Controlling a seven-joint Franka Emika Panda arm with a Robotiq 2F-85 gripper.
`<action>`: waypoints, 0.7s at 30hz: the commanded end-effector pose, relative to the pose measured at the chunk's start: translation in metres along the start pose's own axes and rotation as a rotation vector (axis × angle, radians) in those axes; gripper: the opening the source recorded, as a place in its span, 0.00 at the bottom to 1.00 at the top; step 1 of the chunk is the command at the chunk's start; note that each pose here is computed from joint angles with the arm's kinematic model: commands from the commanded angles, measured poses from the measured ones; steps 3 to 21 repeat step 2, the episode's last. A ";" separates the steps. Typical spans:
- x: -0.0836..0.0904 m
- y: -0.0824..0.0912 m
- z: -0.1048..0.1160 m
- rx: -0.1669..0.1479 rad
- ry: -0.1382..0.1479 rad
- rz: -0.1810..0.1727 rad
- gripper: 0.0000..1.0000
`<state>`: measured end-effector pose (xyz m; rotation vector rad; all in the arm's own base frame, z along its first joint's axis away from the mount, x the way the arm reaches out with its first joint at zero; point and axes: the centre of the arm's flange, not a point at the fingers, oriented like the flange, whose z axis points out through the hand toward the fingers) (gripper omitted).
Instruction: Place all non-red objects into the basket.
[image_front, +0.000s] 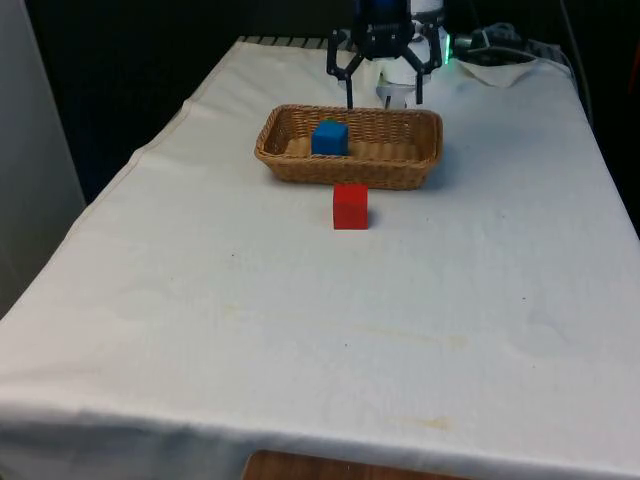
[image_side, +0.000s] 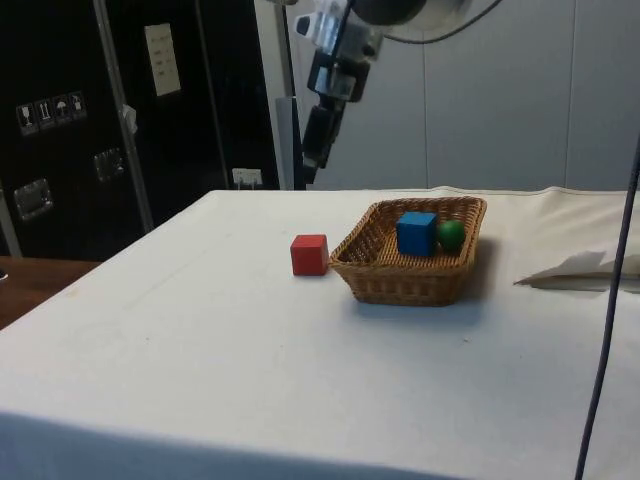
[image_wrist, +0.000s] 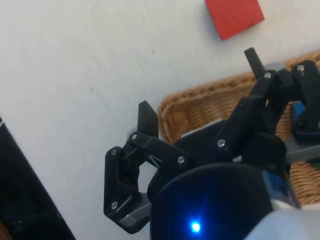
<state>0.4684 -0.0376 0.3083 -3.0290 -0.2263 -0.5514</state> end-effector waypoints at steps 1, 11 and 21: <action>0.005 0.001 0.002 -0.005 -0.007 0.002 1.00; 0.003 0.000 -0.001 0.002 0.000 -0.002 1.00; 0.003 0.000 -0.001 0.002 0.000 -0.002 1.00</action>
